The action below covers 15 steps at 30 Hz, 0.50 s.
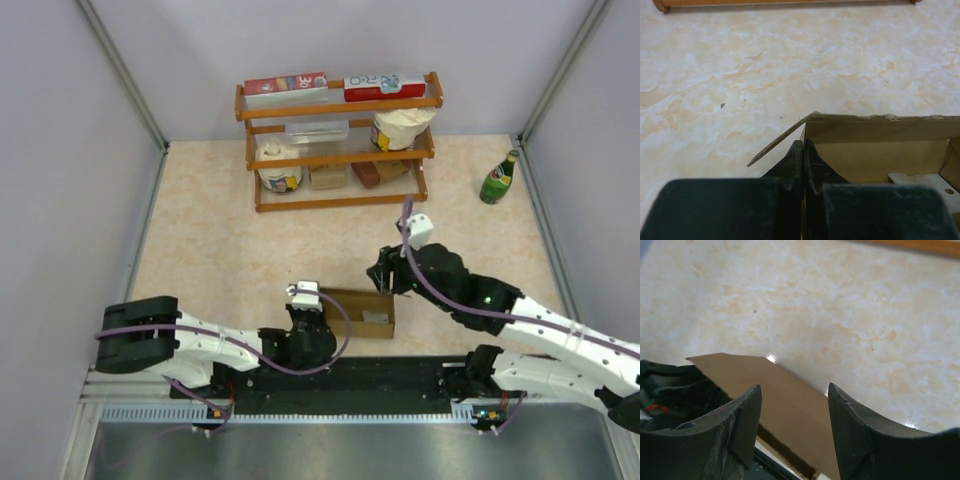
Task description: Fold the paper box
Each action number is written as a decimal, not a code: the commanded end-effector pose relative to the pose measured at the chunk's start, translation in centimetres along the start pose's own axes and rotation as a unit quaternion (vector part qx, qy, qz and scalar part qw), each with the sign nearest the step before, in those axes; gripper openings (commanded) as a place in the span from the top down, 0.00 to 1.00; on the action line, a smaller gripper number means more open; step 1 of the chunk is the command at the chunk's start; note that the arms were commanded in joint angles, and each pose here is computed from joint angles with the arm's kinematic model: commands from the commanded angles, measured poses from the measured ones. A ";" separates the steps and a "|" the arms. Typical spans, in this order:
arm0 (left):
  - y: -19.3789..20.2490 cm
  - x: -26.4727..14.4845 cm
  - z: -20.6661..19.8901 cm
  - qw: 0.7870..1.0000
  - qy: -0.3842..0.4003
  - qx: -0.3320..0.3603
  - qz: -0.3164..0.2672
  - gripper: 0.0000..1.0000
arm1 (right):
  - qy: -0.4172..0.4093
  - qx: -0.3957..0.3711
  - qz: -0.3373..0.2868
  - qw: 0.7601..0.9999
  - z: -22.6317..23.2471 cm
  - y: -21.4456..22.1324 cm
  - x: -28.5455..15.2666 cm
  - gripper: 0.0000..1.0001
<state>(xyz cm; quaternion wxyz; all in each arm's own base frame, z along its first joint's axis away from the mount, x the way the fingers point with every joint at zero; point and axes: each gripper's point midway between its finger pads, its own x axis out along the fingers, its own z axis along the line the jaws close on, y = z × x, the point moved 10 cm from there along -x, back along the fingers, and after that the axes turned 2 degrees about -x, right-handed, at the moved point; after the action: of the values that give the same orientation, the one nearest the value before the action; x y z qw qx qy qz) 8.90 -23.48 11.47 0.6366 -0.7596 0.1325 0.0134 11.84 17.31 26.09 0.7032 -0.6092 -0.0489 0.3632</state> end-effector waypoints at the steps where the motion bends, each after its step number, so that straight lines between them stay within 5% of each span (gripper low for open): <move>1: -0.9 -0.6 -0.9 1.000 -0.003 -0.008 -0.021 1.00 | 0.042 -0.002 0.031 0.999 0.4 0.6 2.1 0.45; 6: -0.8 -1.2 -1.1 1.000 -0.004 -0.014 -0.025 0.99 | 0.032 0.020 0.052 0.998 0.2 3.5 4.4 0.49; 15: -0.8 -2.6 -0.7 0.999 -0.035 -0.016 -0.028 0.75 | -0.021 0.051 0.073 0.996 0.3 5.9 4.0 0.51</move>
<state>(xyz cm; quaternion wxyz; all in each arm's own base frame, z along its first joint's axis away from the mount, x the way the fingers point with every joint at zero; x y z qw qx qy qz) 6.86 -24.05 12.36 0.6368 -0.7617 0.1187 0.0124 12.35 19.45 18.32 0.6718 -0.6067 0.0415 0.4230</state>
